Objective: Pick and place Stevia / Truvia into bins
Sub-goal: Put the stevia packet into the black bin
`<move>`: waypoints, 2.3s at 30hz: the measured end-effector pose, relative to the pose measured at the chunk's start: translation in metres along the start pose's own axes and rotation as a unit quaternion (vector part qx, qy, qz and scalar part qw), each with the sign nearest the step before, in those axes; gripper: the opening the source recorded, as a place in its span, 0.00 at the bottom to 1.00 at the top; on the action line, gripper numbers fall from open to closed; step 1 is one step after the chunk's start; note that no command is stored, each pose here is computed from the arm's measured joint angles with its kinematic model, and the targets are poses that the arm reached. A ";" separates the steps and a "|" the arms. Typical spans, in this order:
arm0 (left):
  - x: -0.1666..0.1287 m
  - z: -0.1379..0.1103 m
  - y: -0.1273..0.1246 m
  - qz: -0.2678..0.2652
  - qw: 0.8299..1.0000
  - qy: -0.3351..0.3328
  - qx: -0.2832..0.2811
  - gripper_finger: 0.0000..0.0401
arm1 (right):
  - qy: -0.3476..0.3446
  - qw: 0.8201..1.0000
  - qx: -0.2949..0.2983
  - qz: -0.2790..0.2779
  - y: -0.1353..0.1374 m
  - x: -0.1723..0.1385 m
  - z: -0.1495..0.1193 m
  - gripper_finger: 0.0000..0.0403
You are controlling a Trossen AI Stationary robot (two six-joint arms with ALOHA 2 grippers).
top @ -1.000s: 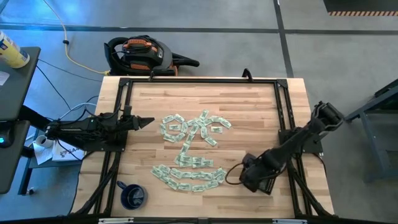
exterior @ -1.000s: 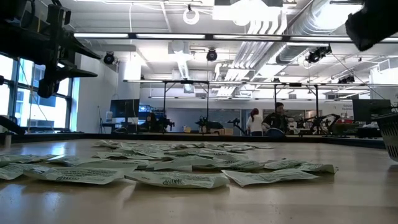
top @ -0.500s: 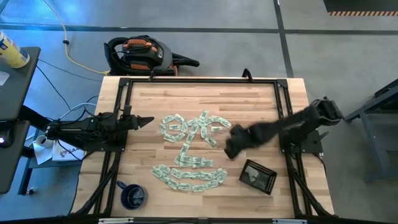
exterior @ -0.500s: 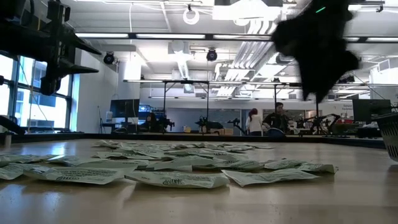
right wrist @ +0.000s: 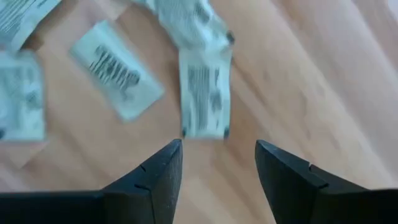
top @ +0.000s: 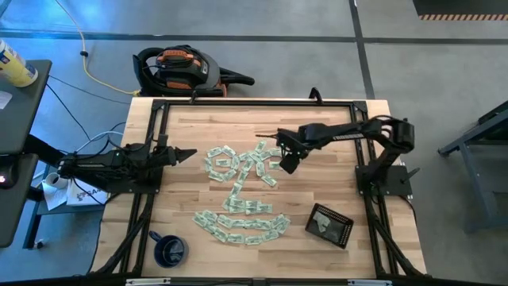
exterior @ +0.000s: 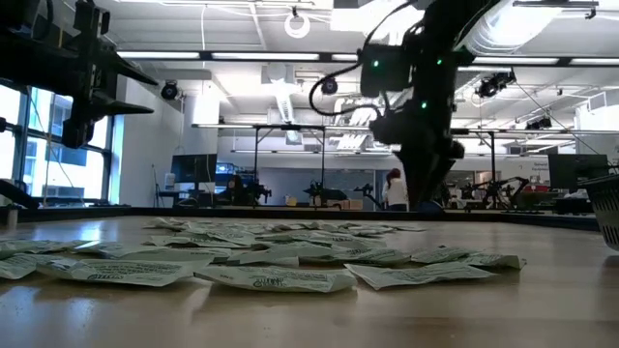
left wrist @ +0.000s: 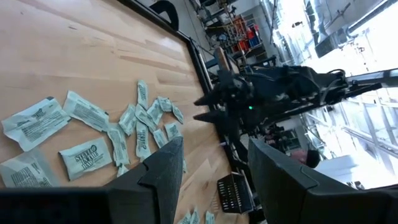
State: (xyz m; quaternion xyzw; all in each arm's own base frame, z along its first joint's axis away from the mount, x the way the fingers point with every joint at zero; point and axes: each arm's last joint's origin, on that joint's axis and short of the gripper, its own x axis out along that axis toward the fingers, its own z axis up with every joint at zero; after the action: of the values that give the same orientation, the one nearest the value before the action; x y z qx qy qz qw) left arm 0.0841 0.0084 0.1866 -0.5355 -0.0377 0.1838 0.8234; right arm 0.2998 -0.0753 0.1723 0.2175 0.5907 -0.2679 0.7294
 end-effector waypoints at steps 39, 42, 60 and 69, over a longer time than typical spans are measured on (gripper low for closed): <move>0.000 0.000 0.001 0.006 1.000 -0.003 0.018 0.54 | 0.010 0.998 0.024 0.060 0.060 -0.091 -0.097 0.01; 0.000 0.000 0.001 0.006 0.999 -0.003 0.032 0.54 | 0.040 0.995 0.038 0.088 0.075 -0.102 -0.123 0.02; 0.000 0.000 0.001 0.006 0.999 -0.003 0.042 0.54 | 0.166 0.985 0.041 0.029 0.122 -0.071 -0.185 0.26; 0.000 0.000 0.000 0.002 0.999 -0.004 0.037 0.54 | 0.076 0.992 0.085 0.058 0.106 -0.068 -0.133 0.52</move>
State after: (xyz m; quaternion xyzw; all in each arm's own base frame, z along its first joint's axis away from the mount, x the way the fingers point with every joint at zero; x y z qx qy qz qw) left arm 0.0840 0.0087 0.1866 -0.5037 -0.0330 0.1887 0.8424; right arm 0.2585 0.0984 0.2110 0.3325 0.6061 -0.2573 0.6752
